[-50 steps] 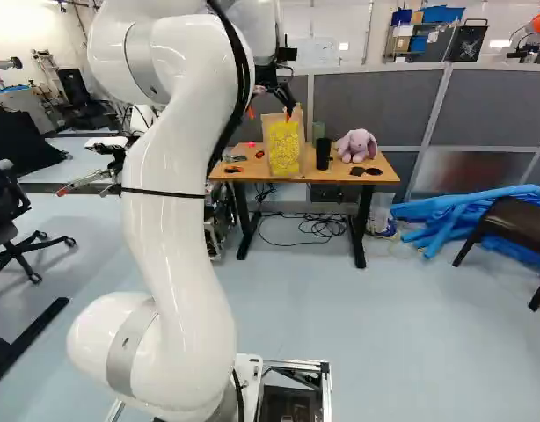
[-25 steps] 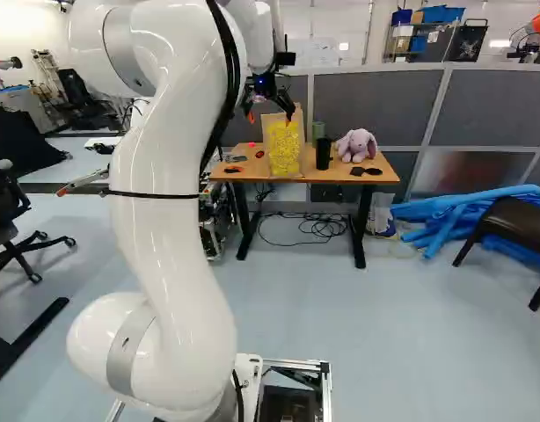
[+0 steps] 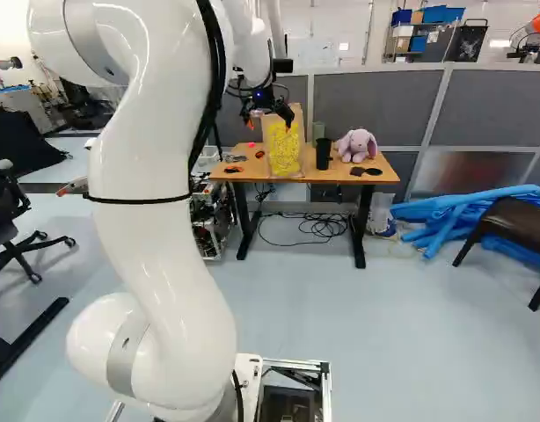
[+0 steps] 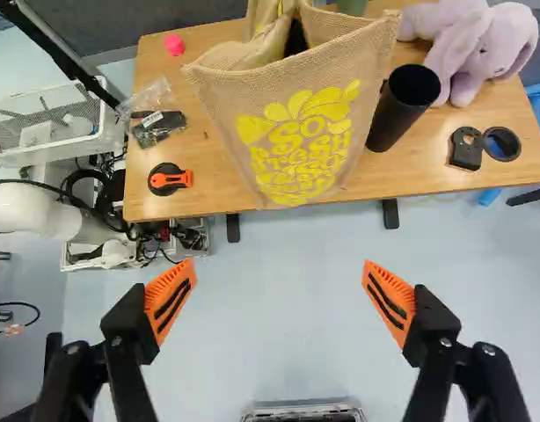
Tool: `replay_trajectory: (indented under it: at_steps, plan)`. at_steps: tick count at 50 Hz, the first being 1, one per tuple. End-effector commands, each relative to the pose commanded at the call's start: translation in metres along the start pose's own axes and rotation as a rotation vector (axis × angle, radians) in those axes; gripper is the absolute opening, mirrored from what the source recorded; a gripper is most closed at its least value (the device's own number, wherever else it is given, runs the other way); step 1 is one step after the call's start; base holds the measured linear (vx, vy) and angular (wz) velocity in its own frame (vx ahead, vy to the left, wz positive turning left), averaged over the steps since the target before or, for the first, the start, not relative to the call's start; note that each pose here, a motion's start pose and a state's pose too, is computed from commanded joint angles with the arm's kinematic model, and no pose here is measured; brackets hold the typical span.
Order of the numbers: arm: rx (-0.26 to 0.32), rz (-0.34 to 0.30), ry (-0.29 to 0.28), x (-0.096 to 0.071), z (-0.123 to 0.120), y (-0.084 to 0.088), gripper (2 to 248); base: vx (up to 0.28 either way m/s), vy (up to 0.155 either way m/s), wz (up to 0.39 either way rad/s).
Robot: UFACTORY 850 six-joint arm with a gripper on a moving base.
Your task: Pick up the bag on the ground and place it on the table
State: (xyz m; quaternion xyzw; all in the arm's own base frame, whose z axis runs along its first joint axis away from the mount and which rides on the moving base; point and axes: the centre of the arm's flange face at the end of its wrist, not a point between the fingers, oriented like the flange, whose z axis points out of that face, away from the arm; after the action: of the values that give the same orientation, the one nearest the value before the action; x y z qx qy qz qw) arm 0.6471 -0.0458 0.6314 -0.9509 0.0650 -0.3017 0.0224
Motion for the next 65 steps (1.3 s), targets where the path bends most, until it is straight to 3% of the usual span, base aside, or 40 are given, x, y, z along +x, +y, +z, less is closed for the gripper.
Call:
replay_trajectory:
  at_steps: [26, 65]
  plan:
    - [-0.010, -0.025, 0.135, -0.076, 0.014, -0.001, 247, 0.000, 0.000, 0.000]
    - [-0.006, -0.075, 0.356, -0.234, 0.020, 0.003, 247, 0.000, 0.000, 0.000]
